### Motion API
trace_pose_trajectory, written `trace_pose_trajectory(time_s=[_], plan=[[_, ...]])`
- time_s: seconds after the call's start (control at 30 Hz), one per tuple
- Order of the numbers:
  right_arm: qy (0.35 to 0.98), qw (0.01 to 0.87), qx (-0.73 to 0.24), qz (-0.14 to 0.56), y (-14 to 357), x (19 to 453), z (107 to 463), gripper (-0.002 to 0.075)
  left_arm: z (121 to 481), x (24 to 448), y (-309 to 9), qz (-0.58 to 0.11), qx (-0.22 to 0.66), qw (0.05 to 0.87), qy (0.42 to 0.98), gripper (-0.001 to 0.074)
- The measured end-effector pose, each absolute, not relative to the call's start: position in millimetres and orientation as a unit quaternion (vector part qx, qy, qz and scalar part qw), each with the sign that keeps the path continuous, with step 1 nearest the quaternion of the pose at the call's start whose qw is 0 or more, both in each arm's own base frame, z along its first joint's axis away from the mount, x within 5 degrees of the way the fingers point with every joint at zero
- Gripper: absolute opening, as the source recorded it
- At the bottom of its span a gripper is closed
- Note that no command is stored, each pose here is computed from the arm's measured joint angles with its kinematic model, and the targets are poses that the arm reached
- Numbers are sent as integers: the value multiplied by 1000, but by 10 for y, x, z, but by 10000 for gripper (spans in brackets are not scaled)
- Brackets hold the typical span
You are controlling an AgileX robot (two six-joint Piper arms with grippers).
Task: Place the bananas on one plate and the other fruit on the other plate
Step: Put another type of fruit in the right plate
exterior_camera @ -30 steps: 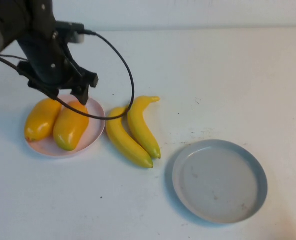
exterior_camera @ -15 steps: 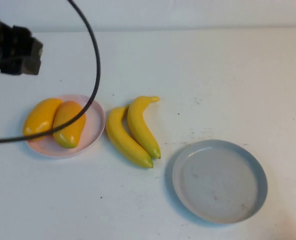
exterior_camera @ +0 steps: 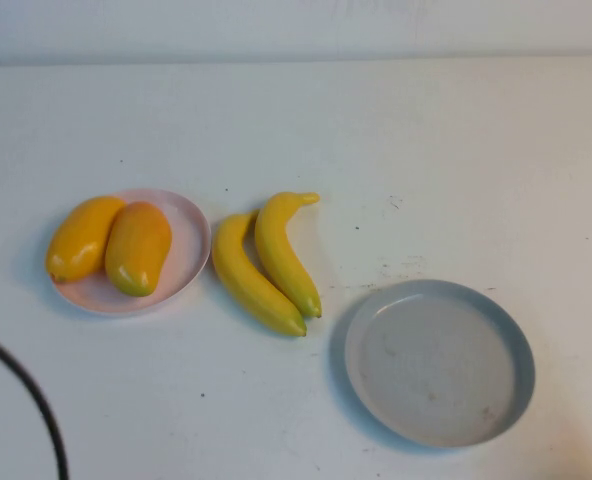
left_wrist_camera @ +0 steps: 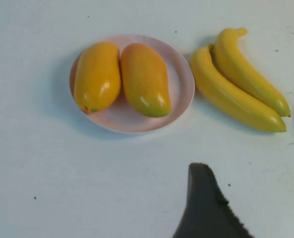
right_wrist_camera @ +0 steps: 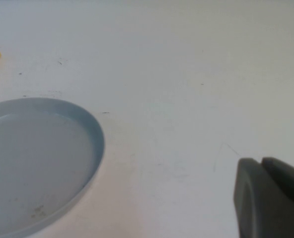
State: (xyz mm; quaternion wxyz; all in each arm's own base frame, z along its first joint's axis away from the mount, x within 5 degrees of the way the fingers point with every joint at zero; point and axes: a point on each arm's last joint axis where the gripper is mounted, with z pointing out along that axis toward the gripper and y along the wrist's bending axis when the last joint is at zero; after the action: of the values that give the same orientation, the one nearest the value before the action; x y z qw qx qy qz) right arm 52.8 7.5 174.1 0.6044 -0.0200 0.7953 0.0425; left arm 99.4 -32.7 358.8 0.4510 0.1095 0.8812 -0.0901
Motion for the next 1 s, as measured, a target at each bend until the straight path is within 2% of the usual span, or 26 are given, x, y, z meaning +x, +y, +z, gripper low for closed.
trace_pose_trajectory(time_s=[0.1,0.37,0.5,0.77,1.0], plan=[[795,604,-20,42,75,528,1741,-17,3437,762,-239,-105,72,468,874,312],[795,604,-20,42,75,528,1741,-17,3178,544,-135,-95,36,431,897,37],[795,604,-20,42,75,528,1741,-17,3156,521,-117,-80,50,420,903,6],[795,604,-20,42,75,528,1741,-17,3140,508,-103,-62,72,413,906,-2],[795,604,-20,42,75,528,1741,-17,3078,552,-88,-42,96,500,860,-2]])
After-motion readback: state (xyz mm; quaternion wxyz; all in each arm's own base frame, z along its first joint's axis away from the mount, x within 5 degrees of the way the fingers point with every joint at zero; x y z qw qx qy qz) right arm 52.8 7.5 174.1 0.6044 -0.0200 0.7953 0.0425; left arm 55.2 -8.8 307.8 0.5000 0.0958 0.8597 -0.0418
